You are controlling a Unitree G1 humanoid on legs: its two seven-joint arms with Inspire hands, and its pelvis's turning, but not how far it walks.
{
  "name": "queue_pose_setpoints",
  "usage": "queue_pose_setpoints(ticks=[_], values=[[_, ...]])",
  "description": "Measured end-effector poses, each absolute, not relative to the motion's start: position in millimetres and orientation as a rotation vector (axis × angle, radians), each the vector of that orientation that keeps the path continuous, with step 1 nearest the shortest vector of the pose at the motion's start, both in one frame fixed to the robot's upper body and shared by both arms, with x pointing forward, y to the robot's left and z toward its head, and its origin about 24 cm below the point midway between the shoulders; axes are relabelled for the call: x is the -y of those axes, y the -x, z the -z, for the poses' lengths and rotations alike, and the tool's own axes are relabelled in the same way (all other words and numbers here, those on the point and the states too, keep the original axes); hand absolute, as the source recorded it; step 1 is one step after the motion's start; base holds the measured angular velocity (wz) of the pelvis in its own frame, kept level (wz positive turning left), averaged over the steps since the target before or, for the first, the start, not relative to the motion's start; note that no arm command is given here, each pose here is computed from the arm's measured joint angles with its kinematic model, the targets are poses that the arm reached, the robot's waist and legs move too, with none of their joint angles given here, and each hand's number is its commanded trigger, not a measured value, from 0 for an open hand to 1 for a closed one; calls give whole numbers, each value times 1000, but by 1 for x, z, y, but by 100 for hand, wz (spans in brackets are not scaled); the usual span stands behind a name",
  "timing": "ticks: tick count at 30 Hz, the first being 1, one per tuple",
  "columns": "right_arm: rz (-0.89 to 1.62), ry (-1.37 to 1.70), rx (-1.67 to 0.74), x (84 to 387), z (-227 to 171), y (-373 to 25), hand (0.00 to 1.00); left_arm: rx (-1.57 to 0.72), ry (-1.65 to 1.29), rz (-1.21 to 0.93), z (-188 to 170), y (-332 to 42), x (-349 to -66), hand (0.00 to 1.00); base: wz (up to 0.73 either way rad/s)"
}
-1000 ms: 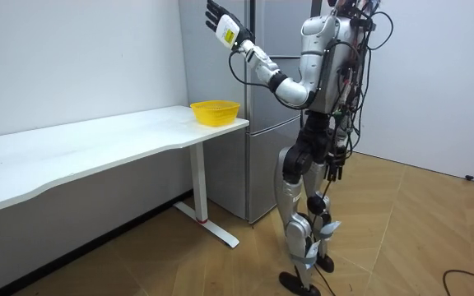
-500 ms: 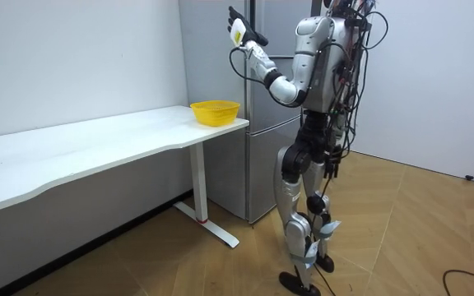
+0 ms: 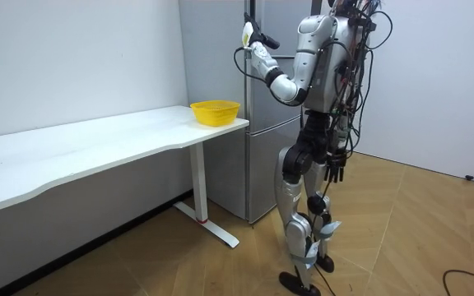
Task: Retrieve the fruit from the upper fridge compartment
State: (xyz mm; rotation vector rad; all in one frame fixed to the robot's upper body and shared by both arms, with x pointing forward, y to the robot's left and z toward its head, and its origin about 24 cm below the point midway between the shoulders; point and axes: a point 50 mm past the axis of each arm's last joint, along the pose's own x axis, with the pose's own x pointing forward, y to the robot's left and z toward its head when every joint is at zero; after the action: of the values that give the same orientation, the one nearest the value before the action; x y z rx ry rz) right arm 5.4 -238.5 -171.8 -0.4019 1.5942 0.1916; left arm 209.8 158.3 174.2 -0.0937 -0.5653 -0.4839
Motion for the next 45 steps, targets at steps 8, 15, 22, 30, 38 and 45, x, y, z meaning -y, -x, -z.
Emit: queue_pose_setpoints(ticks=[8,15,22,30,38,45], values=[[-191,403,-1594,240,171,-6,0,546,83,549,-172,-210,-154,0,-4],[-192,408,-1595,241,171,-6,0,538,79,596,-170,-209,-150,0,0],[-192,419,-1588,241,171,-8,0,533,76,609,-169,-209,-149,61,0],[-191,423,-1590,241,171,-7,0,519,75,565,-166,-212,-157,92,0],[-188,426,-1587,241,171,-8,0,520,96,596,-166,-211,-154,0,0],[-187,427,-1588,241,171,-7,0,521,94,611,-166,-211,-153,0,0]])
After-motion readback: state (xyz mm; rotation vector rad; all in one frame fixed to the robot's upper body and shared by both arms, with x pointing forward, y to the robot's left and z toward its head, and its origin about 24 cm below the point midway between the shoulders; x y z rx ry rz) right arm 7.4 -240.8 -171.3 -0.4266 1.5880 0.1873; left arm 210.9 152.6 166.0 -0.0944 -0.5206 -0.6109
